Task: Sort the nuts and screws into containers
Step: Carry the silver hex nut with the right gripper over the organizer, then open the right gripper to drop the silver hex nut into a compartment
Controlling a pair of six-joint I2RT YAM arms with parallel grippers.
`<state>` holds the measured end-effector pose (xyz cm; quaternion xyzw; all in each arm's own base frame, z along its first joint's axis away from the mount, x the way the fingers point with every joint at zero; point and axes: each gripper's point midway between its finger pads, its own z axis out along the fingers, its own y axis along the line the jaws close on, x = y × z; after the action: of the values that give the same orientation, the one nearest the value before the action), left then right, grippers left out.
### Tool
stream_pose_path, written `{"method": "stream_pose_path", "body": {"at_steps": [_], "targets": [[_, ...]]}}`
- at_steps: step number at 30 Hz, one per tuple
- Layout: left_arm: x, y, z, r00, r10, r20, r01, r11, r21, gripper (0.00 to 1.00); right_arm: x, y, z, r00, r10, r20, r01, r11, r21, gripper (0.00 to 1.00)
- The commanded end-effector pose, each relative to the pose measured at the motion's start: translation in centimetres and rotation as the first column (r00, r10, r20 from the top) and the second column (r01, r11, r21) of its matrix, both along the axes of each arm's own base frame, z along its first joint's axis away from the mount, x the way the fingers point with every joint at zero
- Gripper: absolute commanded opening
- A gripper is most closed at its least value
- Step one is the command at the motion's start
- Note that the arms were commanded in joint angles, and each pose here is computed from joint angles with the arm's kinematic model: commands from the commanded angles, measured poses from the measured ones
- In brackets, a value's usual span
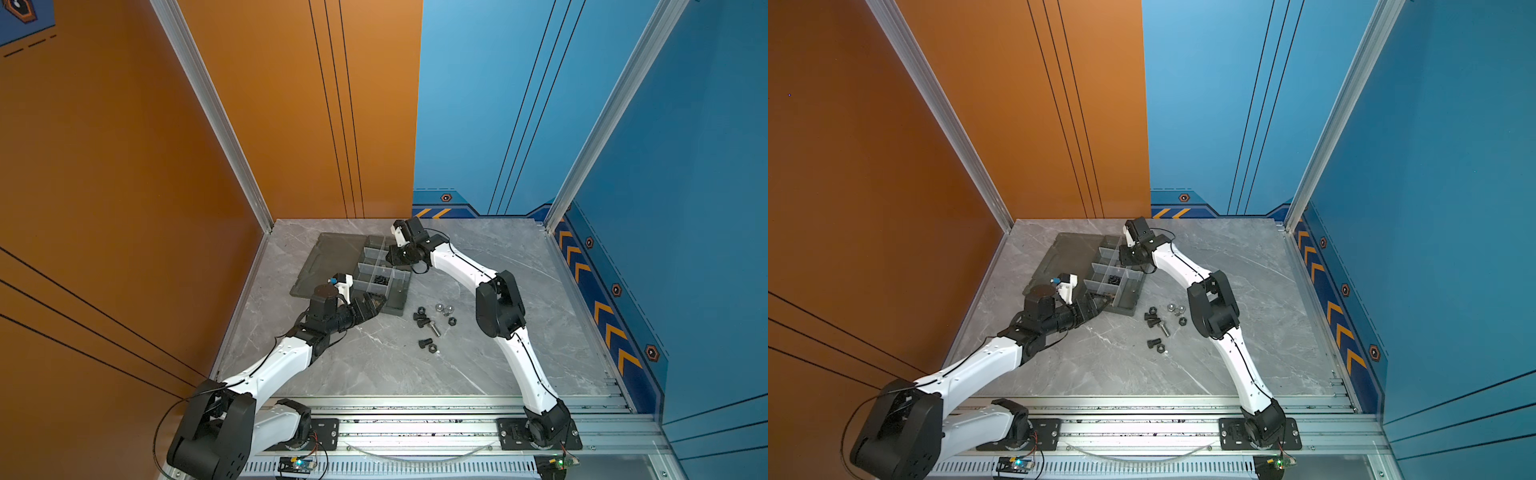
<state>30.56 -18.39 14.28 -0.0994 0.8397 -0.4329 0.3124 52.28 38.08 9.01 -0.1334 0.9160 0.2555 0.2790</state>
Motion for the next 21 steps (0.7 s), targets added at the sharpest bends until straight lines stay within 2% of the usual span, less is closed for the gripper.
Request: {"method": "stream_pose_path", "body": {"at_steps": [1, 4, 6, 10, 16, 21], "targets": [[-0.3, 0.3, 0.0, 1.0, 0.004, -0.007, -0.004, 1.0, 0.003, 0.98, 0.5, 0.3, 0.7, 1.0, 0.004, 0.029, -0.004, 1.0, 0.002, 0.06], [-0.4, 0.3, 0.0, 1.0, 0.002, -0.011, -0.002, 1.0, 0.009, 0.98, 0.2, 0.2, -0.3, 1.0, 0.006, 0.009, -0.006, 1.0, -0.016, 0.16], [-0.4, 0.3, 0.0, 1.0, 0.002, -0.014, -0.002, 1.0, 0.016, 0.98, 0.0, 0.2, -0.4, 1.0, 0.012, 0.0, -0.012, 1.0, -0.02, 0.19], [-0.4, 0.3, 0.2, 1.0, -0.002, -0.009, 0.002, 1.0, 0.017, 0.98, -0.2, -0.2, 0.4, 1.0, 0.006, 0.004, -0.006, 1.0, -0.022, 0.39], [-0.5, 0.4, 0.0, 1.0, 0.005, -0.009, -0.005, 1.0, 0.016, 0.98, -0.7, -0.7, 3.6, 0.999, 0.033, 0.025, -0.033, 0.999, 0.001, 0.43], [-0.8, 0.4, 0.5, 1.0, -0.003, -0.009, 0.003, 0.999, 0.036, 0.98, -2.8, -3.2, 6.9, 0.996, 0.082, 0.038, -0.081, 0.996, -0.032, 0.46]]}}
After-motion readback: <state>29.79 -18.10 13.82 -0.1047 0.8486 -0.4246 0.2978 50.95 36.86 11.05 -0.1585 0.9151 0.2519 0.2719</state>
